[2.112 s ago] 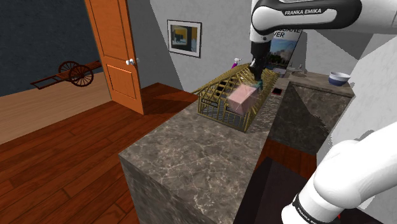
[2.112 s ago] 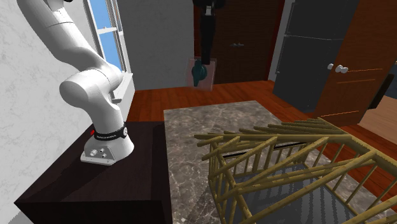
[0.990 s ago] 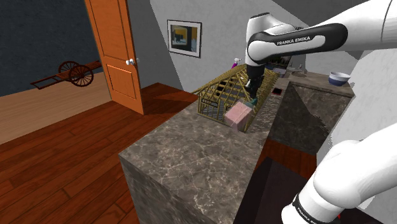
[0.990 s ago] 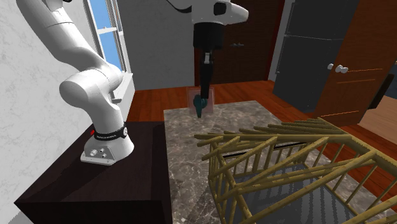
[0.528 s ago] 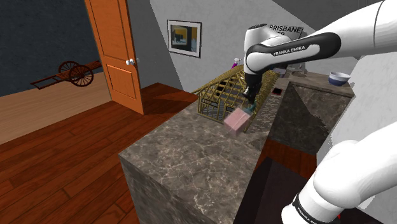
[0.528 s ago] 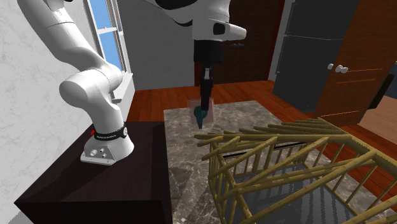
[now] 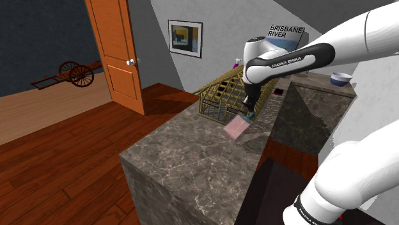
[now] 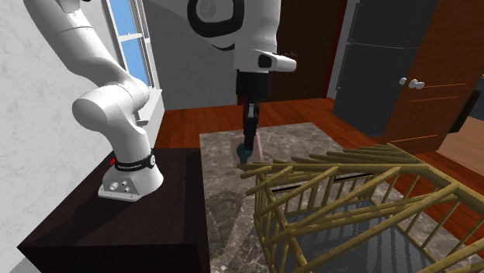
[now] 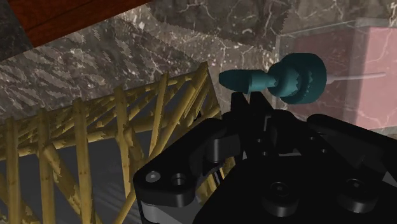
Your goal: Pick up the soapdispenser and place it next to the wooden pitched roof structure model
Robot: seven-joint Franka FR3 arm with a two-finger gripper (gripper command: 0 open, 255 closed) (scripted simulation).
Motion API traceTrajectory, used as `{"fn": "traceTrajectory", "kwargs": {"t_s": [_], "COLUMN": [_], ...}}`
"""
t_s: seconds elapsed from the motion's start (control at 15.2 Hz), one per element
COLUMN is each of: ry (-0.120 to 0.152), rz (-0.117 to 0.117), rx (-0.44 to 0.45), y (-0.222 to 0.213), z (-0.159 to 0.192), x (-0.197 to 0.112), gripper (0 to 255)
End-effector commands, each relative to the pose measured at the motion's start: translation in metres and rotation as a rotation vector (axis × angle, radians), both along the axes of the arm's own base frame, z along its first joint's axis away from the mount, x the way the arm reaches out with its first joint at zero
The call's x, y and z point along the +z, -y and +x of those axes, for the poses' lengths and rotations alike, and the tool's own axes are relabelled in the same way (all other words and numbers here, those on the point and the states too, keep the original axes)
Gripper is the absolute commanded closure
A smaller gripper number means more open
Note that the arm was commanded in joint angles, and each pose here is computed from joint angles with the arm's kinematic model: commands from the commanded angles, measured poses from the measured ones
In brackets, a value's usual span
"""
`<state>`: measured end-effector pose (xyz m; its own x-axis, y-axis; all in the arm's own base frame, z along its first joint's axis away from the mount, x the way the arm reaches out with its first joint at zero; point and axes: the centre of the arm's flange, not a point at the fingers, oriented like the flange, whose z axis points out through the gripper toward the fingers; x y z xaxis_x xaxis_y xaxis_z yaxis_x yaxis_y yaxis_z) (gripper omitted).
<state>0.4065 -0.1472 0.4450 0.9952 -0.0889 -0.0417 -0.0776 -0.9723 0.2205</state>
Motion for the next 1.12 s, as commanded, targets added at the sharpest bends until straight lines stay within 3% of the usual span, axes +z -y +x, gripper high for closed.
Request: {"fn": "traceTrajectory", "kwargs": {"t_s": [0.0,0.4,0.92,0.99,1.06], "ry": [0.001,0.001,0.001,0.001,0.001], "rz": [0.0,0.0,0.0,0.0,0.0], "rx": [0.0,0.0,0.0,0.0,0.0], "y": [0.0,0.0,0.0,0.0,0.0], "z": [0.001,0.001,0.001,0.001,0.001], "x": [-0.011,-0.042,-0.044,-0.044,-0.044], "gripper": [255,255,255,0,0]}}
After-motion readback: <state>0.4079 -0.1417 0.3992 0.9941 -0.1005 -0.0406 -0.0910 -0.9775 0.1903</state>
